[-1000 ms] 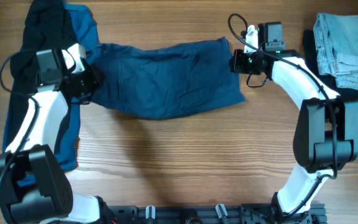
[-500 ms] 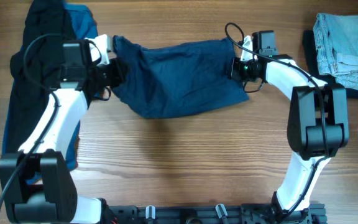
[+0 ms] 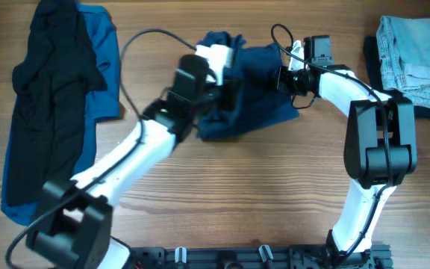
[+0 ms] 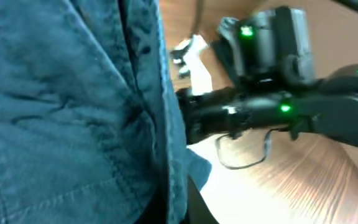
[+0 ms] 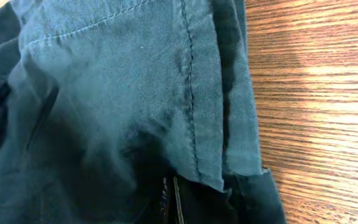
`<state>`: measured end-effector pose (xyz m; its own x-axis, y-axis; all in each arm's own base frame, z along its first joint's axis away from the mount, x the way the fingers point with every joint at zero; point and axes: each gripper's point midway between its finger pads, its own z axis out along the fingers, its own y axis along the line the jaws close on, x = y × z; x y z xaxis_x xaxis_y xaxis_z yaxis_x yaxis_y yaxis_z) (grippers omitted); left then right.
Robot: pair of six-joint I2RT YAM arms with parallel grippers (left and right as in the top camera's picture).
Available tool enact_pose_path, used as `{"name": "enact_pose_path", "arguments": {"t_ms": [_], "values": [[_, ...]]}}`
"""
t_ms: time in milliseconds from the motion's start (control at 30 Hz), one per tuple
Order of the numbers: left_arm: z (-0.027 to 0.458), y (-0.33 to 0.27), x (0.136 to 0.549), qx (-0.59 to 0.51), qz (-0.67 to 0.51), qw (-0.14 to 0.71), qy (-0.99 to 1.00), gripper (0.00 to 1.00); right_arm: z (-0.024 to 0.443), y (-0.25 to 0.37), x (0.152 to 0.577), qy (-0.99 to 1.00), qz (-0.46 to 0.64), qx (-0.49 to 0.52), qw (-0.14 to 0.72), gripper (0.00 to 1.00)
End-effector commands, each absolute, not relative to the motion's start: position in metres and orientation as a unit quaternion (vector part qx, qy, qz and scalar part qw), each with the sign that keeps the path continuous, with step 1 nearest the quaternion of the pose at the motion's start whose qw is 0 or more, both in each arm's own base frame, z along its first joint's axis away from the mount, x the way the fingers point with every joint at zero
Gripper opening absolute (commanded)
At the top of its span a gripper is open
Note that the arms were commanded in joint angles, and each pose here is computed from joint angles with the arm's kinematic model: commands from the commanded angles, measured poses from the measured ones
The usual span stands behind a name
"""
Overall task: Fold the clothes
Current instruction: 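Fold the left end over toward the right gripper with the left gripper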
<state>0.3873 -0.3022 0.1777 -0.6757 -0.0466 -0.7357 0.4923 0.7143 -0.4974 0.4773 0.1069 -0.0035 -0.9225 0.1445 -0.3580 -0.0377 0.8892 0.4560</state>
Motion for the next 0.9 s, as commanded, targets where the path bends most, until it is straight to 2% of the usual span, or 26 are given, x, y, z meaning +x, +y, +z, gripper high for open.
{"name": "enact_pose_path", "arguments": {"t_ms": [0,100,200,333,533,567,600,633,867], "values": [[0.152,-0.331,0.388,0.137,-0.352,0.372,0.848,0.04,-0.061,0.105,0.447,0.968,0.213,0.045,0.124,0.04],[0.132,-0.338,0.398,0.116,-0.357,0.371,0.850,0.04,-0.054,0.110,0.448,0.962,0.240,0.042,0.125,0.04],[0.136,-0.340,0.402,0.118,-0.362,0.382,0.842,0.04,-0.021,0.114,0.459,0.945,0.289,0.037,0.146,0.04],[0.139,-0.337,0.408,0.108,-0.353,0.399,0.839,0.04,0.052,0.105,0.473,0.928,0.308,0.026,0.207,0.04],[0.154,-0.339,0.418,0.090,-0.365,0.430,0.821,0.04,0.154,0.086,0.468,0.907,0.300,0.017,0.295,0.04],[0.157,-0.339,0.420,0.089,-0.366,0.437,0.817,0.20,0.165,0.084,0.466,0.904,0.298,0.016,0.305,0.04],[0.159,-0.338,0.422,0.086,-0.365,0.442,0.815,0.65,0.175,0.083,0.464,0.901,0.297,0.014,0.315,0.05],[0.162,-0.338,0.424,0.085,-0.366,0.448,0.811,1.00,0.186,0.079,0.462,0.899,0.290,0.013,0.327,0.06],[0.176,-0.328,0.435,0.067,-0.372,0.467,0.799,1.00,0.185,0.069,0.458,0.909,0.258,0.019,0.327,0.07]]}}
